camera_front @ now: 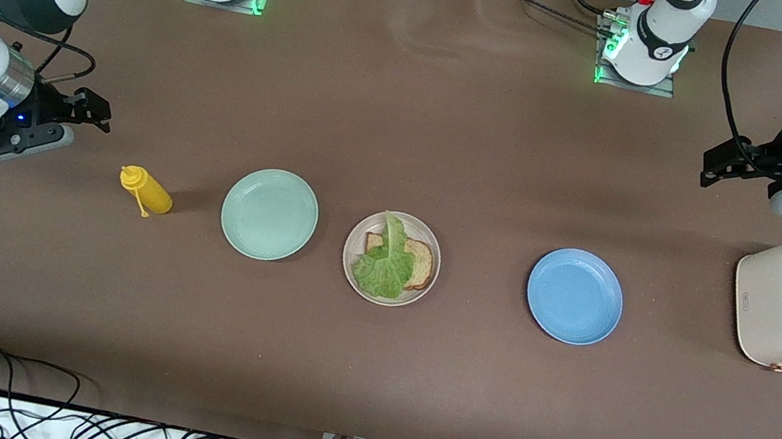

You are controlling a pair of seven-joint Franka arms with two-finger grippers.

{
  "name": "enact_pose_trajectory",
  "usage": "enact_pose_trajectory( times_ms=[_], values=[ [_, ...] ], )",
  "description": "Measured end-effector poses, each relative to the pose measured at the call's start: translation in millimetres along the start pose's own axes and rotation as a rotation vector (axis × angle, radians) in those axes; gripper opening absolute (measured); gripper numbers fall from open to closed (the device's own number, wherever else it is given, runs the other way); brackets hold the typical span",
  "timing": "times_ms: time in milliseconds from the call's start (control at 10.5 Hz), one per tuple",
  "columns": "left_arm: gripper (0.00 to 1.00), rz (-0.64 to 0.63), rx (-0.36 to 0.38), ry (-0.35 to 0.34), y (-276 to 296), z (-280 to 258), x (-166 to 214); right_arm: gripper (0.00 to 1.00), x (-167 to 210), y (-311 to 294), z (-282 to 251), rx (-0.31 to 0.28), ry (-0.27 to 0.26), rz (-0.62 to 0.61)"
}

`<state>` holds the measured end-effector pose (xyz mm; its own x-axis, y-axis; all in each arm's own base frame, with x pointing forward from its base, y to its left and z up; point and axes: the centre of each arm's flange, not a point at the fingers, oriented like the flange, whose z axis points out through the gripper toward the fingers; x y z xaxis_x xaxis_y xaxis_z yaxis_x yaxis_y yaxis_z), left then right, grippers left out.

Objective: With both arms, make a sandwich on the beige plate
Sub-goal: 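Move the right gripper to the yellow mustard bottle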

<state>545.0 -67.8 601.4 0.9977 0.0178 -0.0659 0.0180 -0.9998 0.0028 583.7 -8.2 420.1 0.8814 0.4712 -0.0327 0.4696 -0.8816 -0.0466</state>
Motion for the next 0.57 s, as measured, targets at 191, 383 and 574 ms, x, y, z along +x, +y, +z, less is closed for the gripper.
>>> enact_pose_trajectory(
  times_ms=[191,383,574],
  values=[
    [1.0,0.0,0.0,0.0,0,0,0,1.0,-12,8,23,0.021,0.058,-0.05],
    [1.0,0.0,0.0,0.0,0,0,0,1.0,-21,9,47,0.045,0.103,-0.096],
    [1.0,0.0,0.0,0.0,0,0,0,1.0,-31,13,63,0.072,0.136,-0.131]
  ],
)
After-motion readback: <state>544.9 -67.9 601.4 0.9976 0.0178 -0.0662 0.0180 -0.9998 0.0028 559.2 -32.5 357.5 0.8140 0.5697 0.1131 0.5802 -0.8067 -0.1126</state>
